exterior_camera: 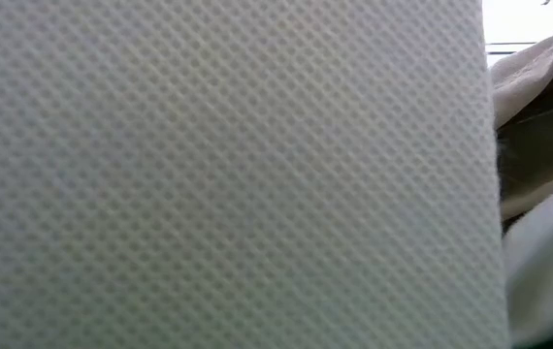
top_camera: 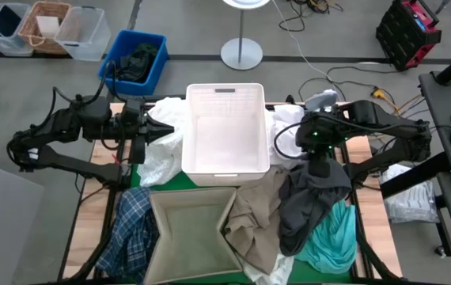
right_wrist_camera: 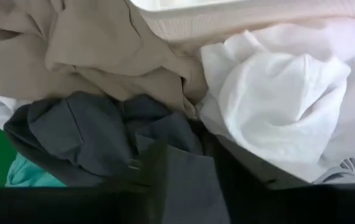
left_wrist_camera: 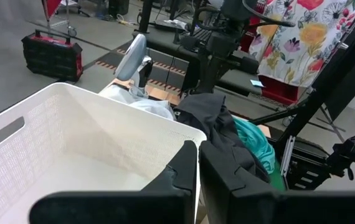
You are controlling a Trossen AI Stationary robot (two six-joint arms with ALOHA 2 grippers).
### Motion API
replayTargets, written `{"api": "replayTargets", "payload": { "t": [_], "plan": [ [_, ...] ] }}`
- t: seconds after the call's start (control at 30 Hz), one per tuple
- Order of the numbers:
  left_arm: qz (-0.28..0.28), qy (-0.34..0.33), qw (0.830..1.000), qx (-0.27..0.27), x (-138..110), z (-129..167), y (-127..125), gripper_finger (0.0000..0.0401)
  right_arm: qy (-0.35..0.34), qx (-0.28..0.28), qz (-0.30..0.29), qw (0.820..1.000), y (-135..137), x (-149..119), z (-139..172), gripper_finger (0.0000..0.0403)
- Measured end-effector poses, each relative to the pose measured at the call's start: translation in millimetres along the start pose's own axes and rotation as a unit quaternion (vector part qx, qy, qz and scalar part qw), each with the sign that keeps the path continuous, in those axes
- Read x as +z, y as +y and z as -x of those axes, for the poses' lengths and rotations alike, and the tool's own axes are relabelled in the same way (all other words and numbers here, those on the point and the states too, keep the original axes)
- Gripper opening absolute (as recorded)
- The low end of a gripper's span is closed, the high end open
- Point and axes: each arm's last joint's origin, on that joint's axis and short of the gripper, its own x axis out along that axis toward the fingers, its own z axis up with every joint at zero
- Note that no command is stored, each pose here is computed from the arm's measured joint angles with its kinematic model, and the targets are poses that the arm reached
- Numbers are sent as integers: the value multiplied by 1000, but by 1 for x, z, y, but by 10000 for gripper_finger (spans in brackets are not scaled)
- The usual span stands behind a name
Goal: Sort clothes
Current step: Put the black short pants into the white bin
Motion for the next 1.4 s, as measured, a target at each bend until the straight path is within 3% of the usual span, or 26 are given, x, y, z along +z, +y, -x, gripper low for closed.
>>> {"api": "replayTargets", "payload": {
  "t": [0.13,0.27,0.43,0.77,0.97,1.13,1.4],
  "plan": [
    [0,-1,1000,0,0,1,0,0,27,2,-12,1000,1,-5,-13,203],
    [0,-3,1000,-1,1,2,0,0,52,27,11,998,6,-16,-24,242],
    [-3,-4,1000,-1,1,2,0,0,86,30,30,995,11,-31,-39,263],
    [-4,-3,1000,-1,1,2,0,0,151,18,-23,988,15,-64,-69,290],
    [-11,-4,1000,-1,1,2,0,0,174,10,-44,984,14,-81,-89,297],
    [-16,-7,1000,2,1,2,0,0,153,13,-64,986,13,-91,-122,290],
    [-16,-15,1000,9,2,2,0,0,165,2,-104,981,11,-105,-156,227]
  ]
}}
